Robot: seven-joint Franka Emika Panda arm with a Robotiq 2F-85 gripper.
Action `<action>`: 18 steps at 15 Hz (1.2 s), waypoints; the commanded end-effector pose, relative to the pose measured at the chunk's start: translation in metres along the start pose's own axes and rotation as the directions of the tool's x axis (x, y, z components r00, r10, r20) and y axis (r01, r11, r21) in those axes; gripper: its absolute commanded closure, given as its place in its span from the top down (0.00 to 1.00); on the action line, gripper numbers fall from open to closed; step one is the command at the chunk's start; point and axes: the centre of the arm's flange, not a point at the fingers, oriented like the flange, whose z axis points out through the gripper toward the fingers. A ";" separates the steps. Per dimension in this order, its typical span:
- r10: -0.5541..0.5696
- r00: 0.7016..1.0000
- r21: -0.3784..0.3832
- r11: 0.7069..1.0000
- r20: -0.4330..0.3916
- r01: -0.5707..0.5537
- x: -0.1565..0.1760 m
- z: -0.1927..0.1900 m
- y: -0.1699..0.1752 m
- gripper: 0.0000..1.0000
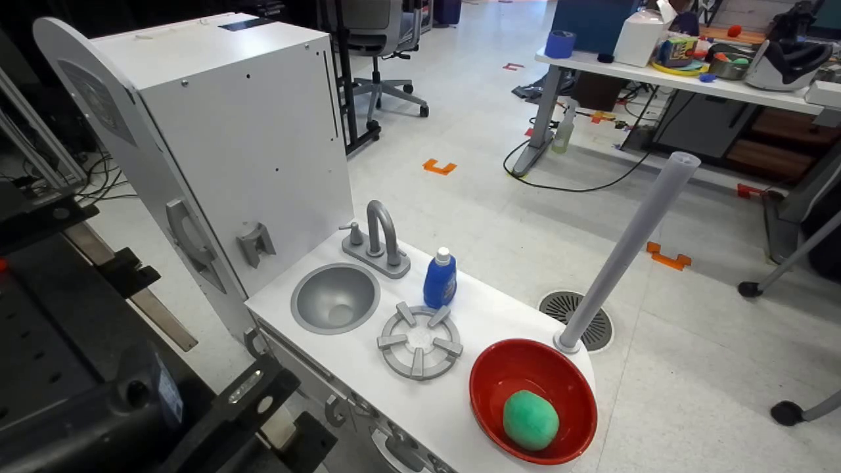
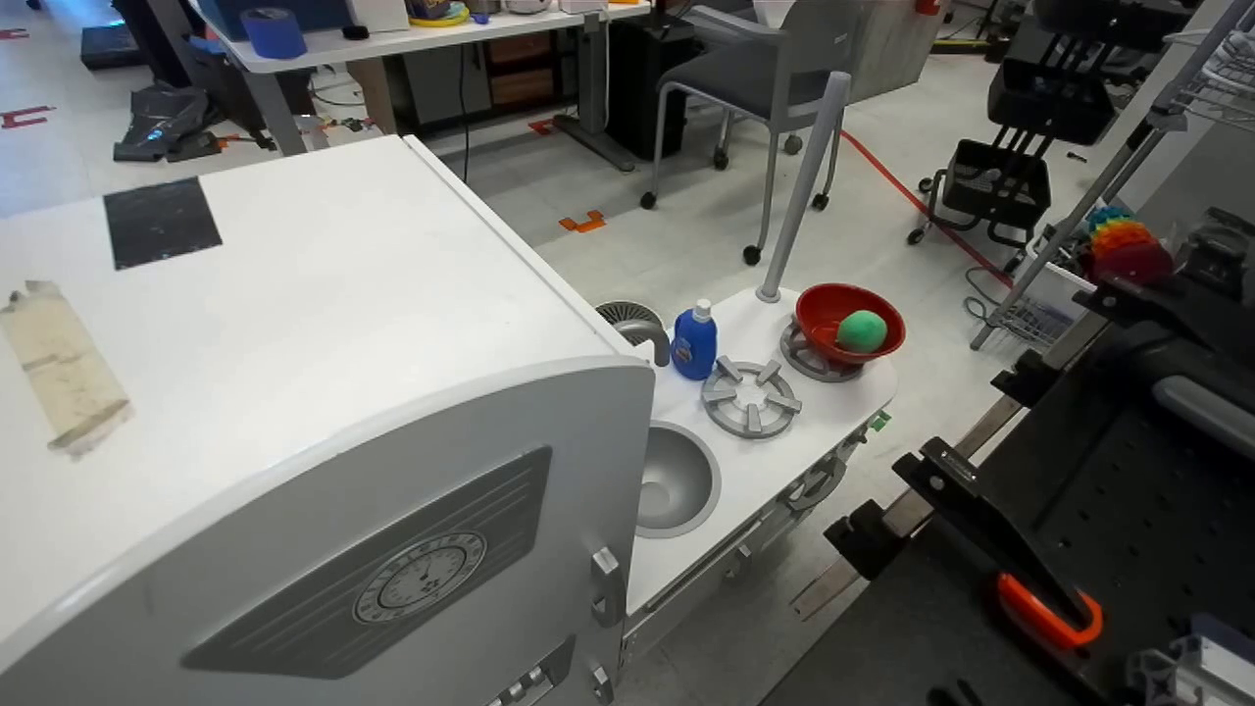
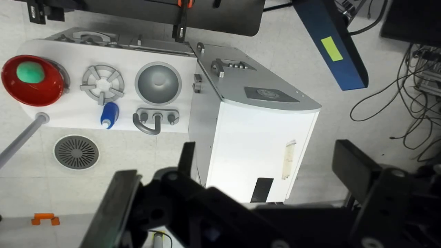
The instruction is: Move the the right tap faucet
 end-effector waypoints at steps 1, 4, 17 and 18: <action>0.011 1.000 -0.025 1.000 -0.028 -0.012 0.014 0.017 0.003 1.00; -0.013 0.998 -0.064 0.998 -0.060 0.009 0.052 0.051 0.014 1.00; 0.085 0.995 -0.356 0.933 0.053 -0.060 0.203 0.318 0.137 1.00; 0.095 0.994 -0.389 0.919 0.060 -0.064 0.211 0.338 0.150 1.00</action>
